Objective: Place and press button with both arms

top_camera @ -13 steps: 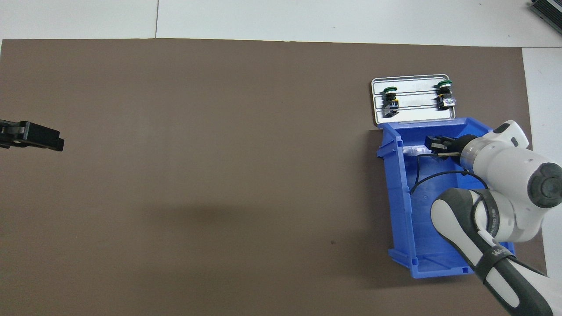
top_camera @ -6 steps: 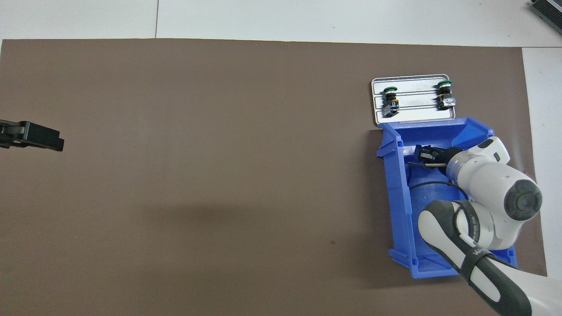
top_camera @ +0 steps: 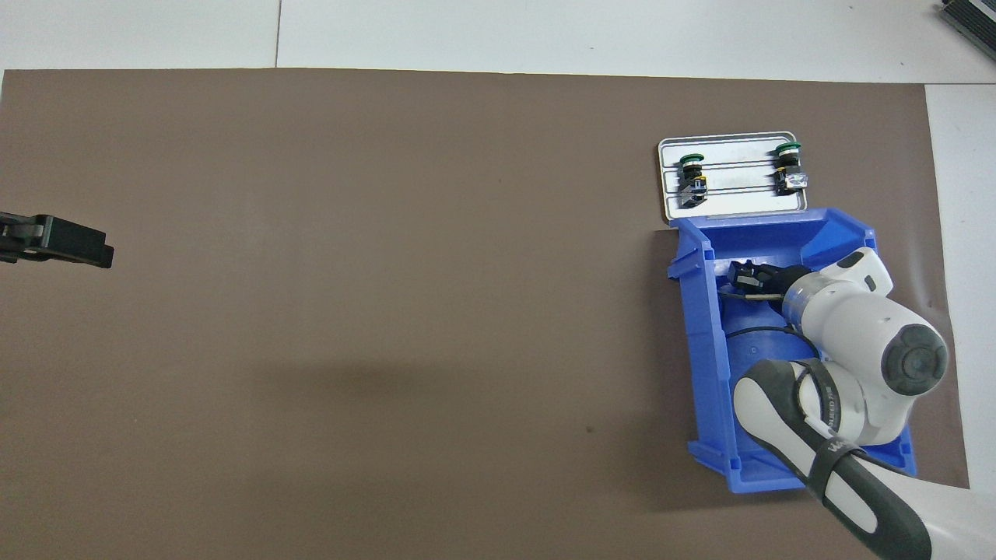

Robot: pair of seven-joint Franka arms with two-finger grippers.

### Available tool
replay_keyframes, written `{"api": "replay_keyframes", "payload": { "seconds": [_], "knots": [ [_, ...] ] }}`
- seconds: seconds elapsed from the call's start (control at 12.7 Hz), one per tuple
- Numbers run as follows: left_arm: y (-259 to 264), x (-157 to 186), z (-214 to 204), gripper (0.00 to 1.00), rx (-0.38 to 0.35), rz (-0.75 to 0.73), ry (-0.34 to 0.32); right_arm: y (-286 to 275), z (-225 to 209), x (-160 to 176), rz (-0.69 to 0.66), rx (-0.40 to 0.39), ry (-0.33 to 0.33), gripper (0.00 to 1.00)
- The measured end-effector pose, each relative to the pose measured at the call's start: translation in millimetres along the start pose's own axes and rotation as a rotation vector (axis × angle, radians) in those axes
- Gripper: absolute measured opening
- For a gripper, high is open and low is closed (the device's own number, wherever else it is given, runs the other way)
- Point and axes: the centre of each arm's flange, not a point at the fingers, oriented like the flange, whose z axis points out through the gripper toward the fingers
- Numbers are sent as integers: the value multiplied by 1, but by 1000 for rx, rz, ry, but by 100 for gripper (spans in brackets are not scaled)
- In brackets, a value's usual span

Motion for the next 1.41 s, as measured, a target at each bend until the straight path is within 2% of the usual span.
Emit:
{"api": "replay_keyframes", "payload": {
  "seconds": [0.47,0.55,0.86,1.1,1.41],
  "knots": [
    [0,0,0,100,0,0,0,0,-9,7,15,-2,4,91],
    [0,0,0,100,0,0,0,-1,-16,12,16,-5,-9,95],
    [0,0,0,100,0,0,0,-7,-87,60,24,-26,-79,95],
    [0,0,0,100,0,0,0,-12,-163,102,26,-44,-158,95],
    [0,0,0,100,0,0,0,-12,-228,133,36,-63,-289,98]
  ]
}}
